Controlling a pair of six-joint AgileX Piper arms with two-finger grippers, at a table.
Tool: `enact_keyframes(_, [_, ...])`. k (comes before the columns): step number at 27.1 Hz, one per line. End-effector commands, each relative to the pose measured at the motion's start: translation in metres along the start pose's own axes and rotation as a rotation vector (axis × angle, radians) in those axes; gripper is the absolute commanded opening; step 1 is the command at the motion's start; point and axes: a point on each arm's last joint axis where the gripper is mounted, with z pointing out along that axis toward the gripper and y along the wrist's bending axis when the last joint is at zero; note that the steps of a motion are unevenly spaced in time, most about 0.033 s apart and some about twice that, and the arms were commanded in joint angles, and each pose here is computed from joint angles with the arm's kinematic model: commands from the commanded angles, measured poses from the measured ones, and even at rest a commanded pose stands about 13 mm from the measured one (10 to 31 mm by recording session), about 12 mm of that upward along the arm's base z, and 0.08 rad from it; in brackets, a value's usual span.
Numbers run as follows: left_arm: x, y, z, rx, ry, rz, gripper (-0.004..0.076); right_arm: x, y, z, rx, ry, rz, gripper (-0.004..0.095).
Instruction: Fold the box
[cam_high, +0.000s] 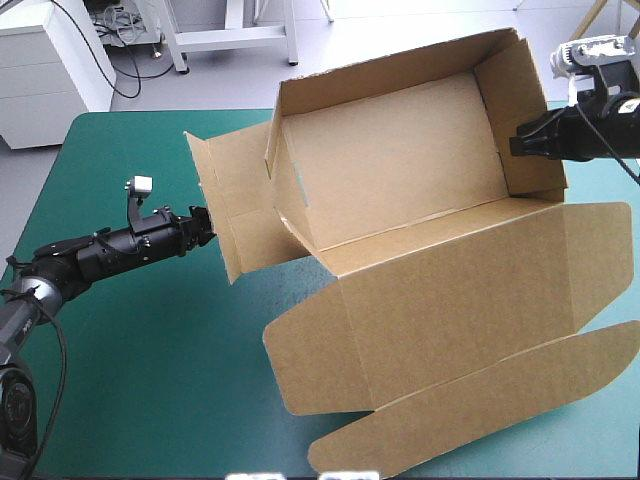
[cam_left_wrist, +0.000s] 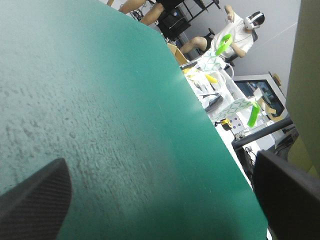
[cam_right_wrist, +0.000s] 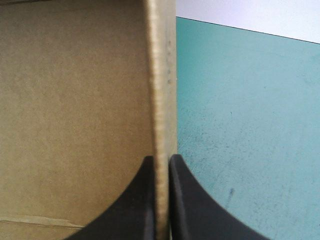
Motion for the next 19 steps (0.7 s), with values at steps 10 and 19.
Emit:
enact_keyframes(10, [-0.042,-0.124,-0.01,0.302,-0.05,0.29,0.0727,-0.014,0.012,-0.021,0.006,-0.152,-0.003,-0.0019])
enact_keyframes(19, [-0.054,-0.177,0.003,0.398,-0.035,0.397,0.0727,-0.02,0.011,-0.021,0.034,-0.21,0.003,-0.0015])
